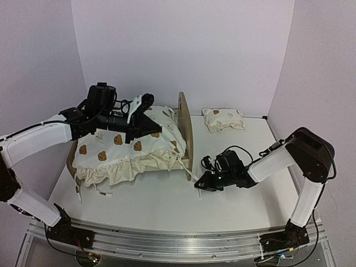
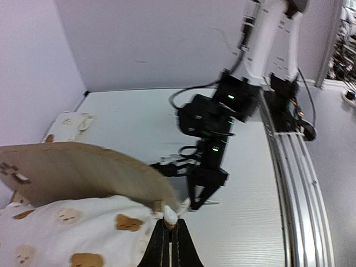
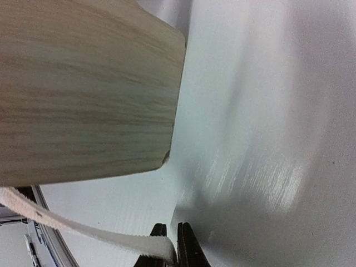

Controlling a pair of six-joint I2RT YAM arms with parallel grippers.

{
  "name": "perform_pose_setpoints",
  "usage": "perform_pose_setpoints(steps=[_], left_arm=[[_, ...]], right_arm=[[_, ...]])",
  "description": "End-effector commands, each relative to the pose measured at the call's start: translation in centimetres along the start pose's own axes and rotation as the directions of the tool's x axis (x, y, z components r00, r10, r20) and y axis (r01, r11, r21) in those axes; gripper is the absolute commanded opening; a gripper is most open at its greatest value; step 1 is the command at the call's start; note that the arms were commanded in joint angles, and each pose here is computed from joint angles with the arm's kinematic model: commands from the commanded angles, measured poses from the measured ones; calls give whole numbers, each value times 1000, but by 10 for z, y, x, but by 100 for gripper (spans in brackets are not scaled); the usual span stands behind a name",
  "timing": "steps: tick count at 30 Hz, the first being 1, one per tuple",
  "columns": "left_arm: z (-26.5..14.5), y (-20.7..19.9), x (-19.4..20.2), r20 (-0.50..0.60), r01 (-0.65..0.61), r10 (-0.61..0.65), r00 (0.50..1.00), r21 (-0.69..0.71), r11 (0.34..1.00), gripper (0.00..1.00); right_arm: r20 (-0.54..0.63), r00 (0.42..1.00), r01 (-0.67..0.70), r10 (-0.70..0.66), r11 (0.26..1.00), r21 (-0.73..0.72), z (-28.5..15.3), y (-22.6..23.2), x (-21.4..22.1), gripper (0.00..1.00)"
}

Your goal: Set up the pet bed

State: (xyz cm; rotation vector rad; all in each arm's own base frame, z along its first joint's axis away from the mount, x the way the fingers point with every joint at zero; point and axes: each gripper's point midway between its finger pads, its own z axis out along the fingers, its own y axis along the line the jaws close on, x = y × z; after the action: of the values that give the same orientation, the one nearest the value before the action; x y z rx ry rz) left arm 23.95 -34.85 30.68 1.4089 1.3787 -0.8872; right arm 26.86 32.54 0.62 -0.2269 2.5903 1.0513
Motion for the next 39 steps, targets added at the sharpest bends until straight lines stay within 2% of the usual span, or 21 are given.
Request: perform_pose_setpoints(steps=[1, 3, 5, 7, 9, 12, 15, 17, 20, 23, 27, 30, 34, 39], left_arm=[[15, -80, 36, -39, -98, 111, 993, 261, 960, 13], [13, -103, 53, -74, -113, 151, 986, 371, 922, 49], [8, -113, 64, -110, -126, 187, 976, 414, 902, 75], [1, -111, 71, -160, -139, 217, 963, 393, 909, 85], [-4, -100, 76, -223, -170, 251, 942, 326, 930, 90], [-17, -74, 74, -307, -207, 246, 919, 154, 966, 92], [-36, -31, 80, -416, -238, 165, 894, -131, 962, 92], [-57, 0, 91, -488, -270, 96, 867, -301, 915, 92], [-98, 32, 109, -536, -256, -43, 843, -471, 844, 92], [-140, 50, 133, -574, -271, -157, 804, -588, 762, 90], [-187, 53, 151, -571, -282, -260, 779, -689, 668, 89], [-212, 49, 167, -582, -289, -327, 745, -723, 628, 87], [-219, 30, 189, -608, -264, -373, 701, -707, 656, 82], [-217, 14, 210, -650, -247, -385, 656, -666, 704, 79]], right_arm=[[-152, 988, 15, -3, 997, 77, -20, -10, 38, 18], [-173, 984, 46, -29, 994, 99, -34, -8, 42, 27], [-159, 985, 89, -68, 987, 131, -53, -5, 38, 34], [-126, 985, 135, -114, 976, 169, -73, -1, 29, 43], [-76, 983, 178, -166, 960, 216, -95, 5, 14, 48], [29, 973, 214, -231, 936, 279, -125, 21, -19, 50], [122, 943, 262, -310, 916, 304, -144, 50, -51, 52], [151, 907, 331, -393, 888, 321, -145, 76, -66, 51], [183, 830, 450, -527, 826, 339, -136, 132, -83, 49], [198, 818, 450, -539, 816, 364, -112, 159, -94, 45], [207, 855, 382, -476, 847, 370, -75, 169, -101, 36], [235, 867, 320, -440, 852, 414, -58, 166, -115, 37], [216, 861, 312, -460, 814, 489, -40, 158, -127, 40], [154, 895, 312, -419, 834, 455, -9, 155, -117, 44]])
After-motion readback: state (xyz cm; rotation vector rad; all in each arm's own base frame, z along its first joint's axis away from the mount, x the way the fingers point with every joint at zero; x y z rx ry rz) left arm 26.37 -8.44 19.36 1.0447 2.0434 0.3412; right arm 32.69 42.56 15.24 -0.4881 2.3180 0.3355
